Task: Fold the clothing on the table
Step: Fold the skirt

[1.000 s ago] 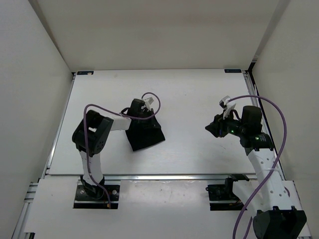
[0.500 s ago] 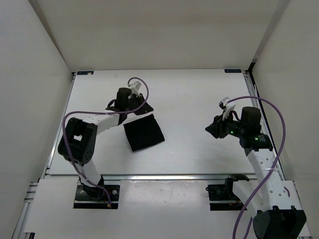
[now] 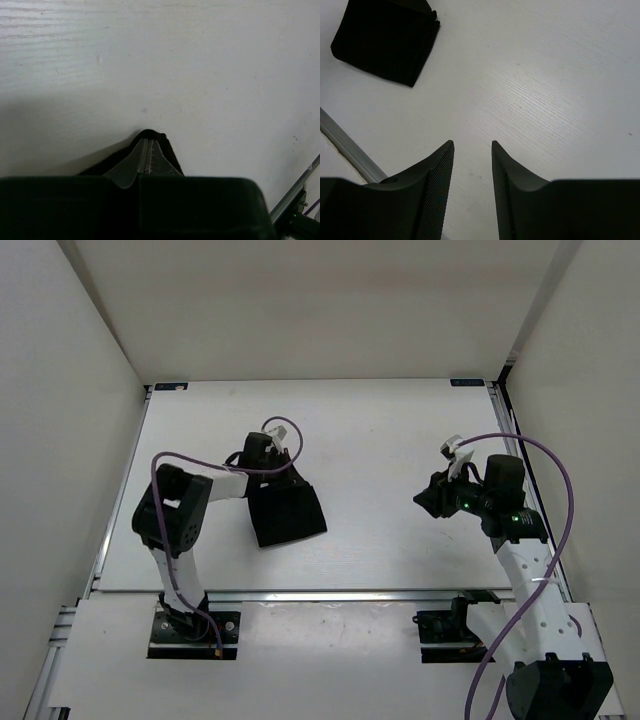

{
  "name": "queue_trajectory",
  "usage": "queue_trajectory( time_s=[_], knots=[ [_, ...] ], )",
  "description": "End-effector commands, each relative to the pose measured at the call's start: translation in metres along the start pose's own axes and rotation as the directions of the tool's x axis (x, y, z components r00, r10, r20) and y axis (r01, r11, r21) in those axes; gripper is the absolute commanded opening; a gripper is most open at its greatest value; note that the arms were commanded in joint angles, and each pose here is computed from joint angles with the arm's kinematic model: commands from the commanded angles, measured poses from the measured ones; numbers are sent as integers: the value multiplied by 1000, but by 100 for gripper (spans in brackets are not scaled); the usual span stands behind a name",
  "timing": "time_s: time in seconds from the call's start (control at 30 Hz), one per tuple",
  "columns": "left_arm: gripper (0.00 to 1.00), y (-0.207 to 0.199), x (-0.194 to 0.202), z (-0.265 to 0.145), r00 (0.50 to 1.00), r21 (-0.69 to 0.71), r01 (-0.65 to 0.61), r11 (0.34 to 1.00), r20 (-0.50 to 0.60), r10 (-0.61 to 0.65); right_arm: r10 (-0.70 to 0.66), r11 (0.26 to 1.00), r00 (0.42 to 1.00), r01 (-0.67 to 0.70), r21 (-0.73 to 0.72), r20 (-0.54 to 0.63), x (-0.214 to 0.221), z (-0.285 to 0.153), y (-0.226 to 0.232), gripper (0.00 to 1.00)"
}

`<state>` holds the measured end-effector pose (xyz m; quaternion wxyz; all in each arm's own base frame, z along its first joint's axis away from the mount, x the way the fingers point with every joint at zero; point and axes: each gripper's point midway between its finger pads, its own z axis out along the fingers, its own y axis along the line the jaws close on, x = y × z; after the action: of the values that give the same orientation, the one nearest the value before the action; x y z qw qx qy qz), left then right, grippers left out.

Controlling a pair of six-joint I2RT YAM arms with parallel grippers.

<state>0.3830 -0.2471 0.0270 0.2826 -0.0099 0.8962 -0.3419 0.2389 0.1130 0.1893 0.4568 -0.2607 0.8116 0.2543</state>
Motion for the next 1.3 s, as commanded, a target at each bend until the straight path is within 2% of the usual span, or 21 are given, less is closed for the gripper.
queue_trajectory(
  time_s=[0.0,0.07,0.13,0.2,0.3,0.43,0.57,0.67,0.8,0.87,0.93,0.97,1.0,1.03,1.1,1.17,1.27],
  knots=[
    [0,-42,-39,-44,986,4,-115,993,126,114,-27,1000,1000,27,7,13,-4,-5,1,42],
    [0,-62,-60,-76,969,8,-153,988,196,148,-31,1000,999,31,1,18,-5,-5,3,42],
    [0,-65,-62,-96,963,13,-166,986,216,160,-23,1000,999,23,1,25,-5,-5,3,42],
    [0,-55,-59,-120,963,2,-141,990,232,137,-24,1000,999,24,-9,34,-5,-5,6,42],
    [0,-26,-38,-133,973,-64,-108,992,197,118,-22,1000,999,22,-12,35,-4,-4,6,42],
    [0,14,-3,-134,987,-140,-31,990,155,53,-18,1000,999,18,-15,38,-4,-3,6,43],
    [0,42,13,-126,991,-206,14,979,134,14,-15,1000,999,16,-21,45,-7,-4,6,42],
    [0,67,27,-114,997,-276,44,960,73,-24,-7,1000,999,8,-18,39,-6,-4,6,42],
    [0,62,16,-112,994,-244,87,966,78,-70,-4,1000,999,5,-3,37,-7,-6,3,42],
    [0,26,-8,-127,985,-202,1,979,168,34,13,1000,1000,-14,20,28,-5,-8,-1,42],
    [9,4,-32,-146,957,-277,-78,958,247,149,25,997,1000,-26,76,8,2,-6,-11,43],
    [25,-12,-40,-158,945,-303,-129,944,251,210,33,996,999,-32,84,-4,8,-5,-10,45],
    [96,-25,-48,-165,930,-314,-170,934,261,257,49,992,999,-45,121,-25,17,-3,-16,51],
    [99,-25,-48,-175,934,-339,-164,927,248,256,61,986,997,-52,161,-50,29,-3,-22,56],
    [99,-21,-46,-192,948,-362,-125,924,230,219,67,982,995,-52,181,-80,41,-1,-23,77],
    [99,1,-38,-213,972,-404,-50,914,189,137,78,984,991,-59,171,-107,49,-1,-18,88],
    [98,10,-25,-238,977,-425,-35,904,177,121,110,984,985,-88,158,-133,59,1,-11,96]
  ],
)
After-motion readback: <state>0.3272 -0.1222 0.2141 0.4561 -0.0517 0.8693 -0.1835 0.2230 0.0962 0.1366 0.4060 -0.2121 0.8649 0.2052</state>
